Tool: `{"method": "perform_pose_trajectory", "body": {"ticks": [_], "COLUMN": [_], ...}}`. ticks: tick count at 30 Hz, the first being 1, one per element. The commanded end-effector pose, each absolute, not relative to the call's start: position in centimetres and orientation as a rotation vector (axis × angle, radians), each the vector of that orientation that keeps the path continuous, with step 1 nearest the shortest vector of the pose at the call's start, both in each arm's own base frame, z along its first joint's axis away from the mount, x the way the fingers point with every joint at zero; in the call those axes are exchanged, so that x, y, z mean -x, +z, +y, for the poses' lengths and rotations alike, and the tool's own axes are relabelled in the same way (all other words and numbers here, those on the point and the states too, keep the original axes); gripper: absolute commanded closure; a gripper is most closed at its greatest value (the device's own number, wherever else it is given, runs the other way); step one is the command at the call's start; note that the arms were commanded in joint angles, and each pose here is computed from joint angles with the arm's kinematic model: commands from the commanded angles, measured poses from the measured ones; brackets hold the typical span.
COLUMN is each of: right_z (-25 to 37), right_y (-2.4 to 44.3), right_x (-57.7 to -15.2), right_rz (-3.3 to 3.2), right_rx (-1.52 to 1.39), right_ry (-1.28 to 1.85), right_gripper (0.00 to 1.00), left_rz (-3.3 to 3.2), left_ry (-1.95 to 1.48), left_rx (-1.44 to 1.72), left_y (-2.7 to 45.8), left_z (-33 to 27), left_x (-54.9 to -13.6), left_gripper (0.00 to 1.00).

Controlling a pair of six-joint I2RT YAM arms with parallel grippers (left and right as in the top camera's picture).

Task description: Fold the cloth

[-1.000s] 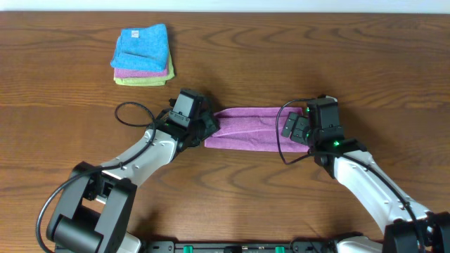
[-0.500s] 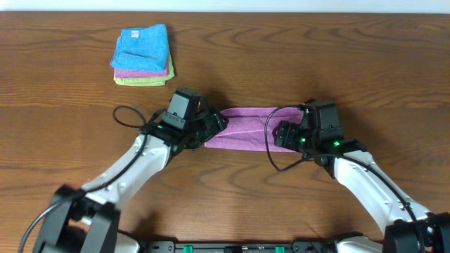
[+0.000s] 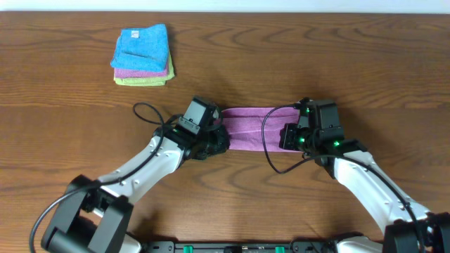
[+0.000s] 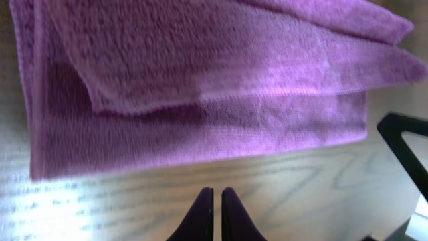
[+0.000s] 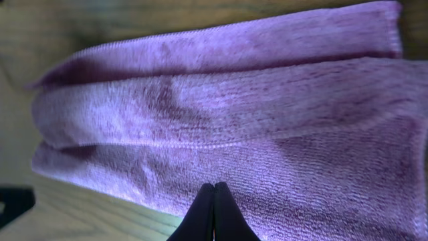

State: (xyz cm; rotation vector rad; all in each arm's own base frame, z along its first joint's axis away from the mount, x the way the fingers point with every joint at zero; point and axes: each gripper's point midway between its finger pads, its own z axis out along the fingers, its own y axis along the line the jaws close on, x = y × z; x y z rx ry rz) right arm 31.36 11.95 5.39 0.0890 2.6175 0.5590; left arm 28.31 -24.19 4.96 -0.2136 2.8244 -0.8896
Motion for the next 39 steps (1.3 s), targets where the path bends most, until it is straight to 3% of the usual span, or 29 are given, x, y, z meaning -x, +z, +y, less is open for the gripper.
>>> {"method": "perform_pose_trajectory", "body": {"ticks": [1,10,25,39], "right_z": [13.2,14.5,15.2,16.5], "right_y": [4.6,1.7,2.0,1.1], "right_x": [-31.0,-30.1,-31.6,-33.1], "right_rz": [2.636,2.712,2.64,2.581], "right_rx": [0.077,0.149,0.19,0.25], "right_ry": [0.607,0.711,0.698,0.627], "right_gripper": [0.99,0.98,0.98,0.98], "left_rz": [2.836,2.873,2.951,2.968], "left_ry": [-0.841,-0.777,-0.618,-0.614], "left_rx": [0.214,0.238,0.331,0.349], "left_y": [3.8,2.2,-1.9,-2.1], "left_z": [-24.0,-23.4,-21.9,-21.8], "left_x": [-28.7,-28.6,-28.3,-28.0], "left_gripper": [0.94,0.94,0.94,0.94]}}
